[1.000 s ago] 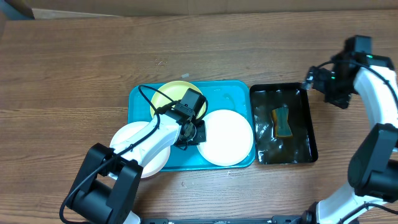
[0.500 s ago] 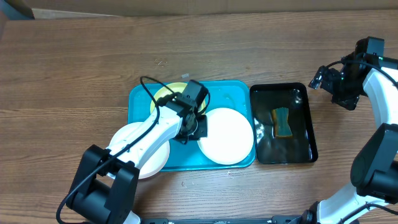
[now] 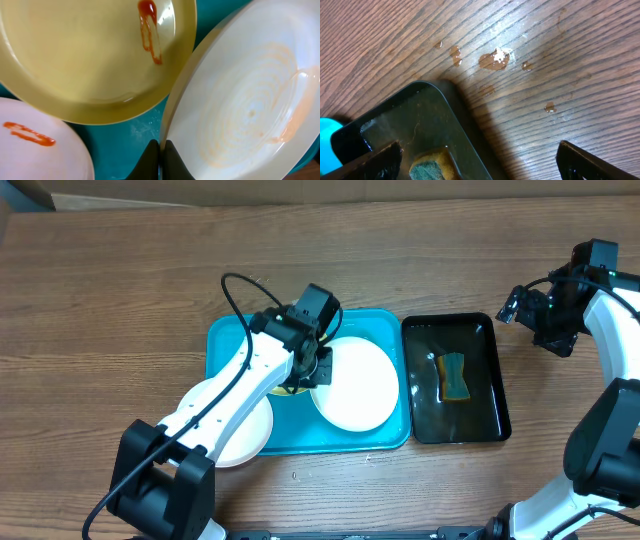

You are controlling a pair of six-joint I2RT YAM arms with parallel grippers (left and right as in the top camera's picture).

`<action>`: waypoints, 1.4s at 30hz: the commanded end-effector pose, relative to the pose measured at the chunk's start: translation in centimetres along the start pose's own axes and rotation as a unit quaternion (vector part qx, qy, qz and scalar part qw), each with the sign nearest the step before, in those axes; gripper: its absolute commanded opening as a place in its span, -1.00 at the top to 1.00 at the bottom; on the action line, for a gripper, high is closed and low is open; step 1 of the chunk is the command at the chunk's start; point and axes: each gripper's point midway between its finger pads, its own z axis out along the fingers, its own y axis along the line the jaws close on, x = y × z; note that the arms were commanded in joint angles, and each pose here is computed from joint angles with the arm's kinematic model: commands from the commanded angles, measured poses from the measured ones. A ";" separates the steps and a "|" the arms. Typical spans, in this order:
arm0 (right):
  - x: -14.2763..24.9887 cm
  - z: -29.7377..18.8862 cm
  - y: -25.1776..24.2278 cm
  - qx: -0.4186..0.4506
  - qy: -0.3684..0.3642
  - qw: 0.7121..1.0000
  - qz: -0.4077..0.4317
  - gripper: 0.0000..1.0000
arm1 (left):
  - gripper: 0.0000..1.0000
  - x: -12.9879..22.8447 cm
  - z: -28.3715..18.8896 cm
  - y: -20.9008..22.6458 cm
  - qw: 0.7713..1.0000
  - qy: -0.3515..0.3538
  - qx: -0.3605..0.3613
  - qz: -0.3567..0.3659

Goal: Clean dirty plates on tray and stack at the side
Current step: 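Grasp the rim of the right white plate with the left gripper and lift, then swing the held white plate over the trays to the table's left side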

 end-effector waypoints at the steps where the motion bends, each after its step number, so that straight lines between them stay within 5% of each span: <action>1: -1.0 -0.7 0.5 -0.009 -0.016 1.000 -0.003 -1.00 | 0.92 -2.7 -2.4 0.2 0.999 -0.045 -0.021 0.012; 11: -1.0 -0.7 0.5 -0.009 -0.016 1.000 -0.003 -1.00 | 0.92 -7.2 -7.4 -4.8 0.986 -0.158 0.023 0.047; 19: -1.0 -0.7 0.5 -0.009 -0.016 1.000 -0.003 -1.00 | 0.92 -7.9 -9.6 -9.8 0.953 -0.271 -0.030 0.130; 26: -1.0 -0.7 0.5 -0.009 -0.016 1.000 -0.003 -1.00 | 0.92 -6.3 -12.5 -13.6 0.899 -0.360 -0.116 0.220; 32: -1.0 -0.7 0.5 -0.009 -0.016 1.000 -0.003 -1.00 | 0.92 -4.0 -16.1 -17.2 0.831 -0.432 -0.188 0.297; 42: -1.0 -0.7 0.5 -0.009 -0.016 1.000 -0.003 -1.00 | 0.92 -1.7 -19.5 -20.4 0.760 -0.478 -0.244 0.366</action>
